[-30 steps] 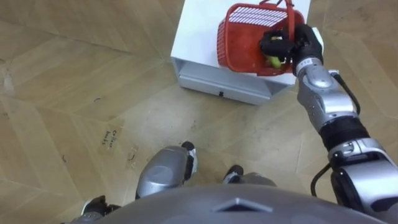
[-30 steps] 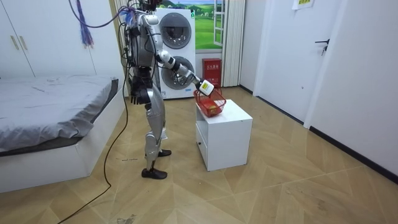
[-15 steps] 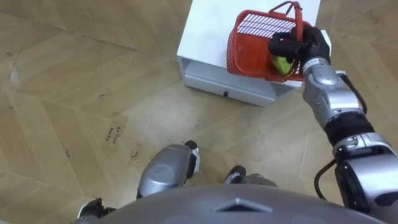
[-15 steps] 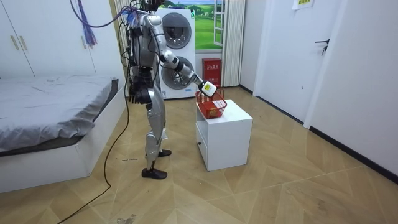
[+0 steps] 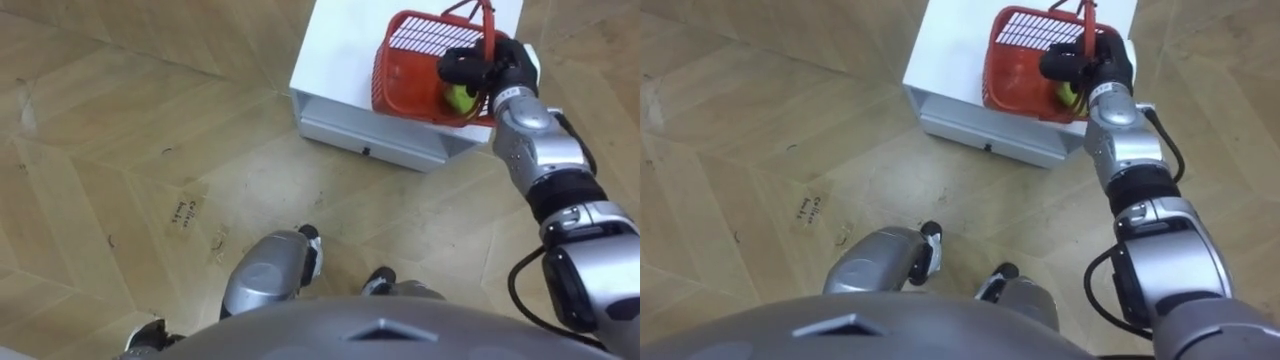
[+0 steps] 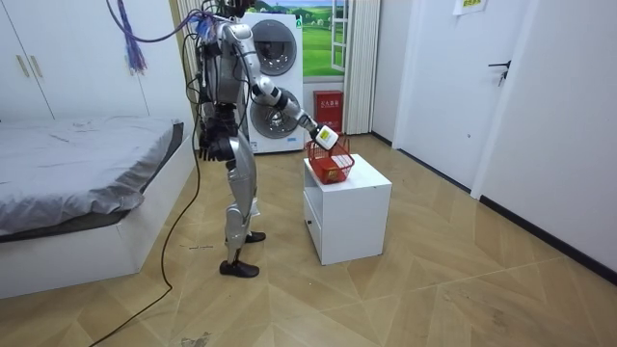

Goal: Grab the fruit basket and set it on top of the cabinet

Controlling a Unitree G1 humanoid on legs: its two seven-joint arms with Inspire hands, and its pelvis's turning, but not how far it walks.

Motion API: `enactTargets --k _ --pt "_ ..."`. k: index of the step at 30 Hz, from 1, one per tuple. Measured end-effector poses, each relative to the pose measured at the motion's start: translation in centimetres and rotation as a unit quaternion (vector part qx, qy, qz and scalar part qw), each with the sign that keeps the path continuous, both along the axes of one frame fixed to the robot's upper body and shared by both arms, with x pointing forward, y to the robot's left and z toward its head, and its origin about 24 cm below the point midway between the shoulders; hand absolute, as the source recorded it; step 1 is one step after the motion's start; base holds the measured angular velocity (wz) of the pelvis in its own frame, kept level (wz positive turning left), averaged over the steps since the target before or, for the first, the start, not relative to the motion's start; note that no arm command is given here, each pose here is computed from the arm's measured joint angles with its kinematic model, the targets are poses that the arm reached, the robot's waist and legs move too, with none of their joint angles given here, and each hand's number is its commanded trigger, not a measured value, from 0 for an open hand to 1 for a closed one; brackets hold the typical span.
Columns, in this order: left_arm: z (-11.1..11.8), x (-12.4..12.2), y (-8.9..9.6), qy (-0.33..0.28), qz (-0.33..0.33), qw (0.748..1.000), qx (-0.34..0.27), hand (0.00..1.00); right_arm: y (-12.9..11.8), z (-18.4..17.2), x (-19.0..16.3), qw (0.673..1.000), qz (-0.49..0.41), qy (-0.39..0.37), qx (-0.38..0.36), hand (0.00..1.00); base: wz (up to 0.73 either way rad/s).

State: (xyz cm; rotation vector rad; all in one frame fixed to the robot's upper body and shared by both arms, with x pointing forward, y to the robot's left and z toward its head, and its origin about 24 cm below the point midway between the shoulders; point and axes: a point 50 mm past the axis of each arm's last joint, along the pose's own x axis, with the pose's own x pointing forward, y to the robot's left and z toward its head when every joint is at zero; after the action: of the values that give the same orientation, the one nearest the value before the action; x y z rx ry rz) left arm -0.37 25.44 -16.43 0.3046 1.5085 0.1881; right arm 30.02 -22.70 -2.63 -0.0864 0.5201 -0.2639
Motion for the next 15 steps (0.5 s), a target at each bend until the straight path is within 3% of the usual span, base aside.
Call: enactTargets --k 15 --pt "0.0 0.0 0.0 0.001 -0.002 1.000 -0.021 0.00 -0.9 0.9 1.2 1.000 -0.009 -0.005 0.021 0.00 0.02"
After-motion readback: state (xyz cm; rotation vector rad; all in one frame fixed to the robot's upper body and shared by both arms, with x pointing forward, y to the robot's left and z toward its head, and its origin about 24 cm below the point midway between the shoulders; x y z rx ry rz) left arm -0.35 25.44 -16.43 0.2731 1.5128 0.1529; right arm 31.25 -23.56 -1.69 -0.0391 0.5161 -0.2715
